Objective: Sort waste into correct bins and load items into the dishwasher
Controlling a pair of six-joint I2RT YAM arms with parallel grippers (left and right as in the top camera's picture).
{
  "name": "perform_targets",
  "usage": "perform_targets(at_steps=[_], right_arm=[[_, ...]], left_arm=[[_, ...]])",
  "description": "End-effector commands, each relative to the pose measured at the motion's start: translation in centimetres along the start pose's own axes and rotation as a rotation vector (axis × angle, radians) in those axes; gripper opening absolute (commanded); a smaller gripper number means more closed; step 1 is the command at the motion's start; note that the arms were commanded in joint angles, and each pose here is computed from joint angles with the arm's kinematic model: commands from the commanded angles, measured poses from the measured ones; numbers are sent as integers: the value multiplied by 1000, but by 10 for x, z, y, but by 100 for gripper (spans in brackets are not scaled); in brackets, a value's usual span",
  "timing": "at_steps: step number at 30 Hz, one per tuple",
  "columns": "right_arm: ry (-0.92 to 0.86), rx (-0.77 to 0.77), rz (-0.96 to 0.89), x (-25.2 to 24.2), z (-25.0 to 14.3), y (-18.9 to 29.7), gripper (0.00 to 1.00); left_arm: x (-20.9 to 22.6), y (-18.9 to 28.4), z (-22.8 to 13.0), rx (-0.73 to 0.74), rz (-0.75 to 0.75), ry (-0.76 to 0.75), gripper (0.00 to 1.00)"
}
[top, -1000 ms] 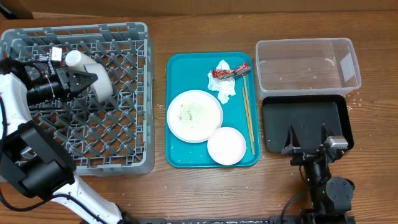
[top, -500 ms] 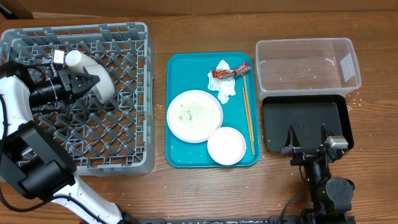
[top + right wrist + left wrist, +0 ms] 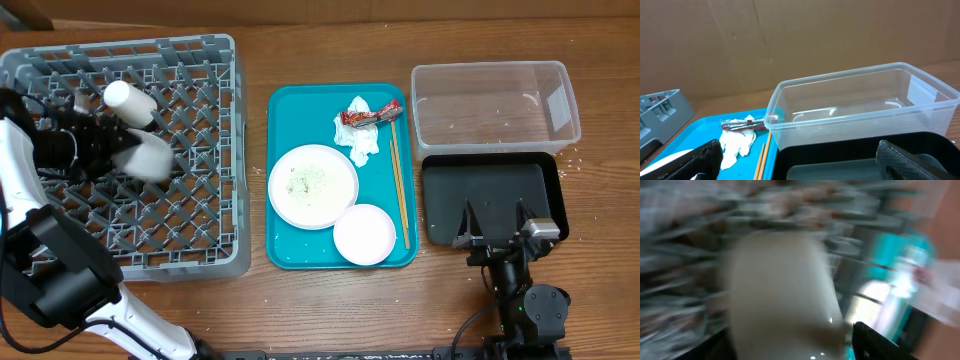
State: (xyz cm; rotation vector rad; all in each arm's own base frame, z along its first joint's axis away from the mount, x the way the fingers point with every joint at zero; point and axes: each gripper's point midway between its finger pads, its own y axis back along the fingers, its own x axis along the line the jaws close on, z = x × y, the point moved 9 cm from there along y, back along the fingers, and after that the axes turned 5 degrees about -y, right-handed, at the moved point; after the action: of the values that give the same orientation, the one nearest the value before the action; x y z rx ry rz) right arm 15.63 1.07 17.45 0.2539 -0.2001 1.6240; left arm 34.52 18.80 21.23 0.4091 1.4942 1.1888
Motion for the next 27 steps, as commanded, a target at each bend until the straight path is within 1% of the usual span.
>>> perform_targets(at_steps=[1, 5, 8, 9, 10, 11, 12, 13, 14, 17, 21, 23, 24, 27], right_arm=[[4, -4, -1, -1, -2, 0, 100], [4, -4, -1, -1, -2, 0, 100], [4, -4, -1, -1, -2, 0, 100], [4, -4, -1, -1, -2, 0, 100], [4, -4, -1, -1, -2, 0, 100], [4, -4, -1, -1, -2, 0, 100], [4, -4, -1, -1, -2, 0, 100], [4, -4, -1, -1, -2, 0, 100], [4, -4, -1, -1, -2, 0, 100], [4, -4, -1, -1, -2, 0, 100], [4, -4, -1, -1, -2, 0, 100], [4, -4, -1, -1, -2, 0, 100], [4, -4, -1, -1, -2, 0, 100], [4, -4, -1, -1, -2, 0, 100]], left_arm=[[40, 13, 2, 12, 445, 167, 69], [43, 27, 5, -17, 565, 227, 68], [36, 42, 12, -62, 568, 238, 63], [31, 47, 14, -79, 559, 231, 59], [25, 51, 17, -90, 543, 221, 52], [17, 55, 19, -103, 520, 211, 40], [9, 60, 21, -116, 488, 195, 33], [3, 62, 23, -122, 459, 175, 27], [-6, 63, 24, -124, 422, 142, 25], [-32, 51, 24, -85, 338, 48, 25], [-63, 25, 21, -26, 313, -31, 25], [-83, 12, 19, -4, 303, -89, 23], [-98, 2, 17, 9, 296, -130, 20], [-135, -19, 12, 24, 275, -236, 19]])
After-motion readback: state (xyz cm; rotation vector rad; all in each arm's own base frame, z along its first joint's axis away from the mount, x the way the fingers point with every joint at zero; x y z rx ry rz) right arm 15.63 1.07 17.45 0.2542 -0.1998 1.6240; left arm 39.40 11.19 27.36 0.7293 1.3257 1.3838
